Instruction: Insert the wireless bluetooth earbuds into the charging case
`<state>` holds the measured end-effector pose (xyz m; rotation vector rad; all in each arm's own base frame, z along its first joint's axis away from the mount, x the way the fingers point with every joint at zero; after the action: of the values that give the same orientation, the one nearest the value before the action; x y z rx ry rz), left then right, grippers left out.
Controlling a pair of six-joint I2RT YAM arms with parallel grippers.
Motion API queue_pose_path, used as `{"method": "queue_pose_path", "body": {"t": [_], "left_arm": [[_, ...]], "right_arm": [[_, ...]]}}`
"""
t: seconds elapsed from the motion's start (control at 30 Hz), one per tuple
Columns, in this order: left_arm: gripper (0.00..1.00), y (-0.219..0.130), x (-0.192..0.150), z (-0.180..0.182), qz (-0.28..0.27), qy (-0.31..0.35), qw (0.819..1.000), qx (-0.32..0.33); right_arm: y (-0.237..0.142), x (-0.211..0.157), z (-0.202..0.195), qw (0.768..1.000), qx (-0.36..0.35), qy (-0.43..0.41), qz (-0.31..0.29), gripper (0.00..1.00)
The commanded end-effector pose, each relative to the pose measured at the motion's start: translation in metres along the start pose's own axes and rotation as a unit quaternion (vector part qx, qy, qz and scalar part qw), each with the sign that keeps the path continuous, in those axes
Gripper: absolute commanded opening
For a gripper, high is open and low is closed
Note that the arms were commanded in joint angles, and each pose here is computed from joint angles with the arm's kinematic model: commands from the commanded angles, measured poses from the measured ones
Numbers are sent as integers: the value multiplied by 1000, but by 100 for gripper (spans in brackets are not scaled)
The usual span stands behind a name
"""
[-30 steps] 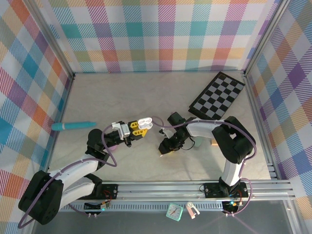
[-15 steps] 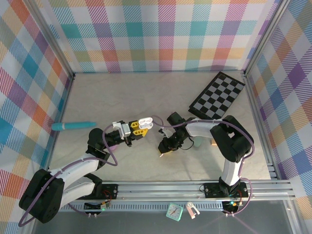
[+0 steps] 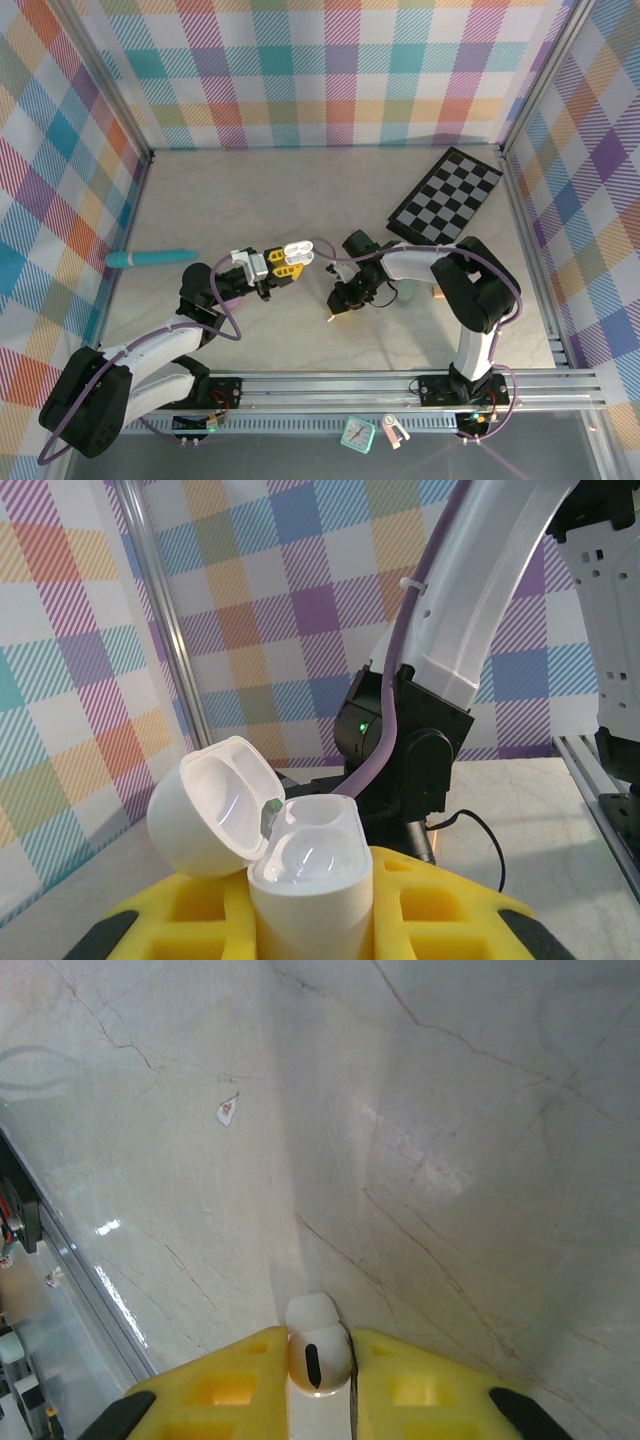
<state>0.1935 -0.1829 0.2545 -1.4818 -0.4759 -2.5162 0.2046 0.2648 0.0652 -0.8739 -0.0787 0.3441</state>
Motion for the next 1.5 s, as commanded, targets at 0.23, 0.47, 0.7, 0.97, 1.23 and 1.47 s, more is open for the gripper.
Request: {"method": "queue_pose_path", "body": {"t": [0.23, 0.47, 0.7, 0.97, 1.23, 1.47], "left_arm": [[18, 1, 6, 6, -8, 26, 1000, 4], [18, 4, 0, 7, 0, 16, 1000, 3], [18, 14, -18, 4, 54, 2, 998, -18], [13, 27, -33, 2, 60, -42, 996, -43], [12, 38, -35, 3, 55, -84, 992, -77], [13, 44, -34, 0, 56, -107, 987, -106]], "right_arm": [[-47, 0, 7, 992, -91, -28, -85, 21], [-101, 2, 17, 971, -147, -61, -176, 20], [-159, 0, 45, 941, -194, -121, -248, 19], [-205, -7, 92, 891, -168, -240, -347, 19], [-216, -17, 127, 849, -164, -342, -367, 19], [-204, -14, 145, 824, -179, -401, -359, 19]]}}
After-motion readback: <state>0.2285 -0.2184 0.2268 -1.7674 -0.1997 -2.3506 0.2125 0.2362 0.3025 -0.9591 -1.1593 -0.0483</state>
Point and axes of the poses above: each hand's point on the last joint's axis, 136 mm out from that joint toward the fingers, its own y axis out along the fingers, its own z axis along the line the jaws close on, x = y × z, the point moved 6 cm from there along -y, back along the fingers, and after that the axes turned 14 degrees about y, right-handed, at the moved point
